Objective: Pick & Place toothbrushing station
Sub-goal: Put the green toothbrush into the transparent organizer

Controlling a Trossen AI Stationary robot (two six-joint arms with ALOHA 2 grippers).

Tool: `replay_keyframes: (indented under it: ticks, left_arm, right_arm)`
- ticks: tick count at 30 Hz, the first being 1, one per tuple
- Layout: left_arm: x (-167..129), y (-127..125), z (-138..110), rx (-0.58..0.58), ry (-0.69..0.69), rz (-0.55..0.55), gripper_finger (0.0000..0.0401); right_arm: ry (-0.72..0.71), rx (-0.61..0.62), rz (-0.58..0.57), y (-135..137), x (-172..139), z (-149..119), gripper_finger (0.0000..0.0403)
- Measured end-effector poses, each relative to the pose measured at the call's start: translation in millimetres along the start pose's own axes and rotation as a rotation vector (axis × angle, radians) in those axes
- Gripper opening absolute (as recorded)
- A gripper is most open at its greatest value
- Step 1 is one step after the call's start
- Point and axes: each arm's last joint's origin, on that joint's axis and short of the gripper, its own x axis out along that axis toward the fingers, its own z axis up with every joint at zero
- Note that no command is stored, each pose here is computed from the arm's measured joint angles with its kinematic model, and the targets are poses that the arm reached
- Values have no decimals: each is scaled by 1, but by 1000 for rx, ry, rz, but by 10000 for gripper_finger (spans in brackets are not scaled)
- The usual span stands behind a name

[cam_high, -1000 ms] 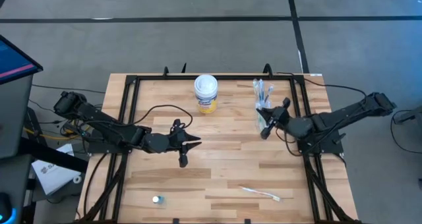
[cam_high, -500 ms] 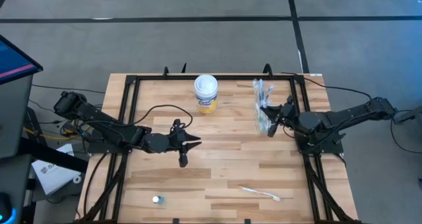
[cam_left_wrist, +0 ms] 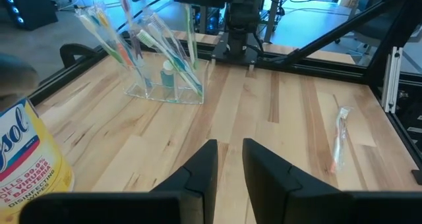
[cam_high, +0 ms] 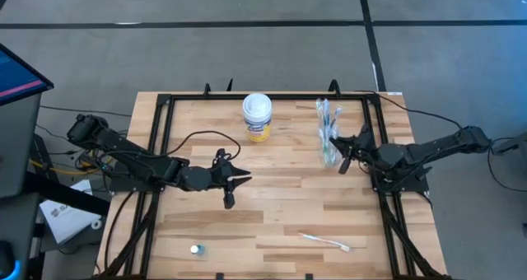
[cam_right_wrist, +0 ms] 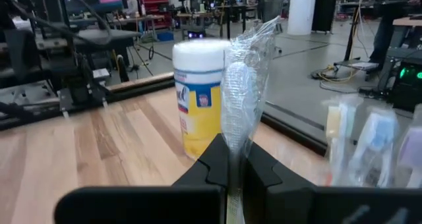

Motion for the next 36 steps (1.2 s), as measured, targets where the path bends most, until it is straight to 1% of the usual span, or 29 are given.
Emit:
replay_keyframes:
  ticks: [8, 16, 24, 36]
  left_arm:
    - [0, 0, 0, -1, 0, -1, 67]
    - [0, 2, -8, 11, 18, 4, 67]
    - [0, 2, -8, 4, 9, 1, 67]
    - [0, 2, -7, 0, 3, -1, 67]
  right_arm:
    - [22, 19, -6, -2, 1, -15, 4]
    - [21, 26, -33, -2, 1, -15, 4]
    - [62, 40, -44, -3, 1, -21, 4]
    - [81, 57, -74, -4, 1, -24, 4]
